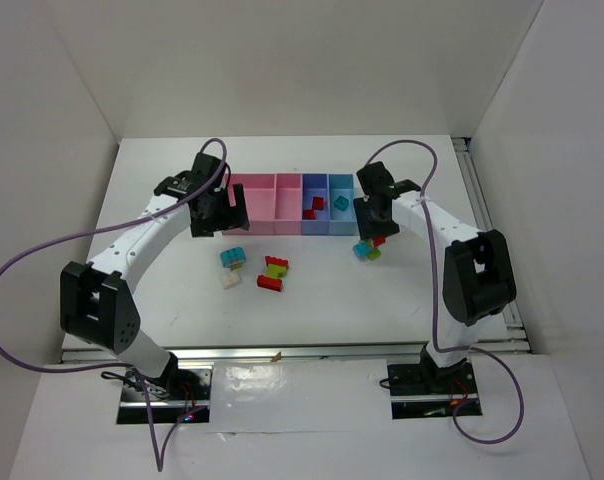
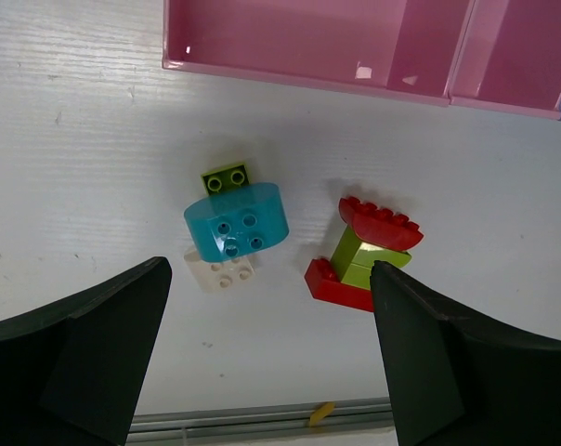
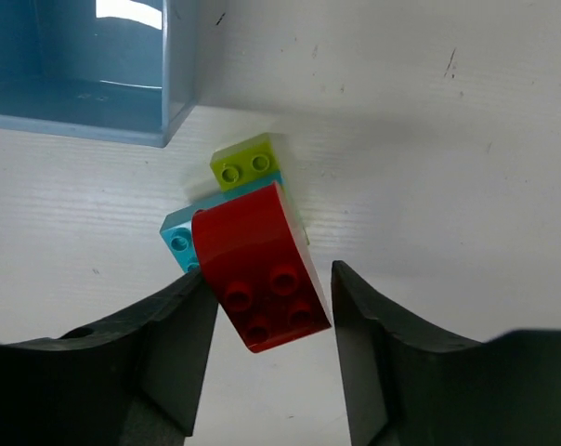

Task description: Sort the legos into containers by color

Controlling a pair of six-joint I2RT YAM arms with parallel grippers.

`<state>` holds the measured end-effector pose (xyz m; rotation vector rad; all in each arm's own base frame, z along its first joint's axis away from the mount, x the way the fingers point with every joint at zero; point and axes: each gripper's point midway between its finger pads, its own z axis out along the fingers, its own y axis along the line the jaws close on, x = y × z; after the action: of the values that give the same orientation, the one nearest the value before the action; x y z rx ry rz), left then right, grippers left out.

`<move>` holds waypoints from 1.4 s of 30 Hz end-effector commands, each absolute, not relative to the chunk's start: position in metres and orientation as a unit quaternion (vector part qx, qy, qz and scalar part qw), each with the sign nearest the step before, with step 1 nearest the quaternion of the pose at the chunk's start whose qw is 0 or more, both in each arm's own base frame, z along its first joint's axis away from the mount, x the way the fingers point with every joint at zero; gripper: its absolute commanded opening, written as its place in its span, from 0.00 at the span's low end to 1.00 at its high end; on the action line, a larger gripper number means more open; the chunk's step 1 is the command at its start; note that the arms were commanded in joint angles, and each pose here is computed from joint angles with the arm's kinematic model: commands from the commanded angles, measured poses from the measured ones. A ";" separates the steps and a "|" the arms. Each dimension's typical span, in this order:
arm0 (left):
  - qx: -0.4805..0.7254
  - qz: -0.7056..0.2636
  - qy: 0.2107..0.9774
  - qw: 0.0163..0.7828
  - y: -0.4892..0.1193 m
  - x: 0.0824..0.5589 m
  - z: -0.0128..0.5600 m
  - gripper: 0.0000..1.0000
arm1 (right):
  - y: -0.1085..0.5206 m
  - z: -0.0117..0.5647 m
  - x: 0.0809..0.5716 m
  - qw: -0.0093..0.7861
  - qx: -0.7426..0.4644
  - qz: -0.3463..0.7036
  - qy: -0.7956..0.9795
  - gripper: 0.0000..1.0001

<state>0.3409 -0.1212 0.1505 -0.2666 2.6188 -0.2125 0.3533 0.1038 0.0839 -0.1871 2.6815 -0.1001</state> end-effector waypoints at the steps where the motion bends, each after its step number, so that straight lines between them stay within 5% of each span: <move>1: -0.095 -0.080 0.956 0.266 -0.124 0.350 0.163 0.99 | 0.115 0.103 0.372 0.263 -0.076 -0.023 0.962 0.56; 7: -0.078 -0.091 0.955 0.273 -0.129 0.356 0.171 0.99 | 0.115 0.110 0.370 0.269 -0.061 -0.017 0.961 0.31; 10: -0.049 -0.114 0.951 0.282 -0.139 0.362 0.184 0.99 | 0.116 0.130 0.369 0.282 -0.053 -0.011 0.958 0.27; 16: 0.023 -0.229 0.929 0.291 -0.181 0.362 0.221 0.99 | 0.120 0.192 0.370 0.327 -0.015 0.071 0.942 0.24; 22: 0.159 -0.399 0.840 0.331 -0.243 0.345 0.275 0.99 | 0.160 0.257 0.370 0.367 -0.050 0.264 0.890 0.24; 35: 0.303 -0.332 0.790 0.417 -0.302 0.340 0.302 0.99 | 0.187 0.301 0.349 0.318 -0.108 0.423 0.842 0.23; 42: 0.247 -0.419 0.777 0.400 -0.283 0.346 0.328 0.99 | 0.190 0.313 0.349 0.318 -0.109 0.477 0.812 0.23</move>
<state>0.3414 -0.2876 0.2928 0.6659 2.0646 -0.9374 0.3493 0.1823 0.2843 -0.2217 2.2604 1.1392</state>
